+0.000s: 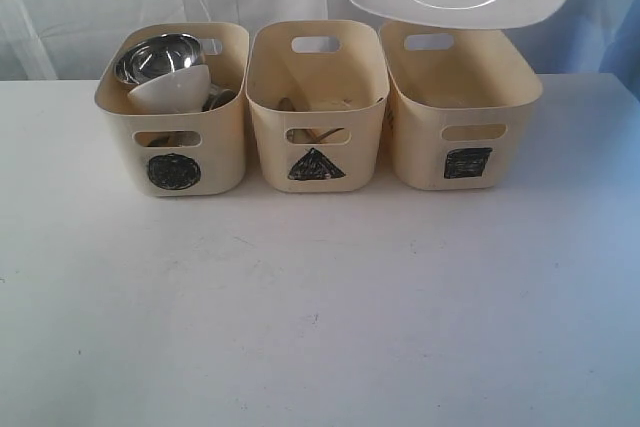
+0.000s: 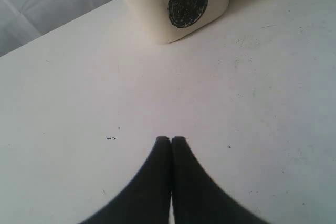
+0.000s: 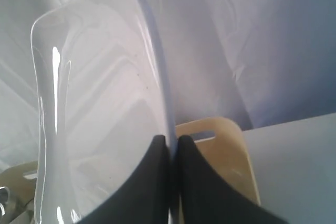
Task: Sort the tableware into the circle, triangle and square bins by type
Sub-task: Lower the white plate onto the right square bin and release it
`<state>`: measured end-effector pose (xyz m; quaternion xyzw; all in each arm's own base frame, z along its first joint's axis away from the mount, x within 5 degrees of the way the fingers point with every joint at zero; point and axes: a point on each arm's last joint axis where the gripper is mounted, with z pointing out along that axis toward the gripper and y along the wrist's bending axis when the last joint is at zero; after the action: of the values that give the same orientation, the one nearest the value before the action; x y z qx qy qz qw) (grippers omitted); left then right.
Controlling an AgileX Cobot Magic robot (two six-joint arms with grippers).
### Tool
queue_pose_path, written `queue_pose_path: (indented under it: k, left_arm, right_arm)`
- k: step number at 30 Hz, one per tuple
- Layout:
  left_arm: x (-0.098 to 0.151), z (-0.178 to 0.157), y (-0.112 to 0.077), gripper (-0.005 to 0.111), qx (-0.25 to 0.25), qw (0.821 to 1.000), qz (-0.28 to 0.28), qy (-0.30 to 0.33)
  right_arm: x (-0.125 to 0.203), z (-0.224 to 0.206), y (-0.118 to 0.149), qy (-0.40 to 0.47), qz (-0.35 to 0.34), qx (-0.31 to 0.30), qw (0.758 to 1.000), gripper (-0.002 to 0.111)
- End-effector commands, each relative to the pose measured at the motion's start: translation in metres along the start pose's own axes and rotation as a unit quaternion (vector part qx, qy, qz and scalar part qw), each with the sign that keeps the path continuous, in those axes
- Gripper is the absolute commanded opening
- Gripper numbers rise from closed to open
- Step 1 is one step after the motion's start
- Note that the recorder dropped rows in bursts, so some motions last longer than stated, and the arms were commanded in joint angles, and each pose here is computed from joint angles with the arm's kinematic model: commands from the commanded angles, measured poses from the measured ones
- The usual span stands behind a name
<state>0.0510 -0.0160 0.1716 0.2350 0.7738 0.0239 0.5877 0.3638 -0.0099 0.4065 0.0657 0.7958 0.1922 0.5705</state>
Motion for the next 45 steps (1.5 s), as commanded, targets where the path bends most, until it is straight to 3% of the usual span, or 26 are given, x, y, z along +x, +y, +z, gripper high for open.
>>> queue_pose_path:
  k: [1,19,33,35,42,45]
  left_arm:
    - [0.0,0.0,-0.001,0.0,0.002,1.0,-0.005,-0.003]
    - [0.001,0.0,0.0,0.0,0.0,1.0,0.0,-0.002]
    - [0.001,0.0,0.0,0.0,-0.002,1.0,0.007,-0.001]
    - [0.001,0.0,0.0,0.0,-0.003,1.0,0.008,-0.001]
    - [0.001,0.0,0.0,0.0,-0.003,1.0,0.01,0.0]
    - [0.001,0.0,0.0,0.0,-0.003,1.0,0.01,0.0]
  right_arm:
    - [-0.016,-0.007,-0.006,-0.059,-0.008,0.037,0.998,0.0]
    - [0.015,0.054,-0.053,-0.049,-0.044,0.119,0.991,0.0]
    - [0.038,0.077,-0.068,-0.001,-0.047,0.122,0.991,0.001]
    - [0.04,0.078,-0.067,0.008,-0.046,0.118,0.992,0.004]
    - [0.033,0.079,-0.06,0.026,-0.045,0.095,0.994,0.04]
    - [0.027,0.078,-0.057,0.022,-0.046,0.089,0.995,0.044]
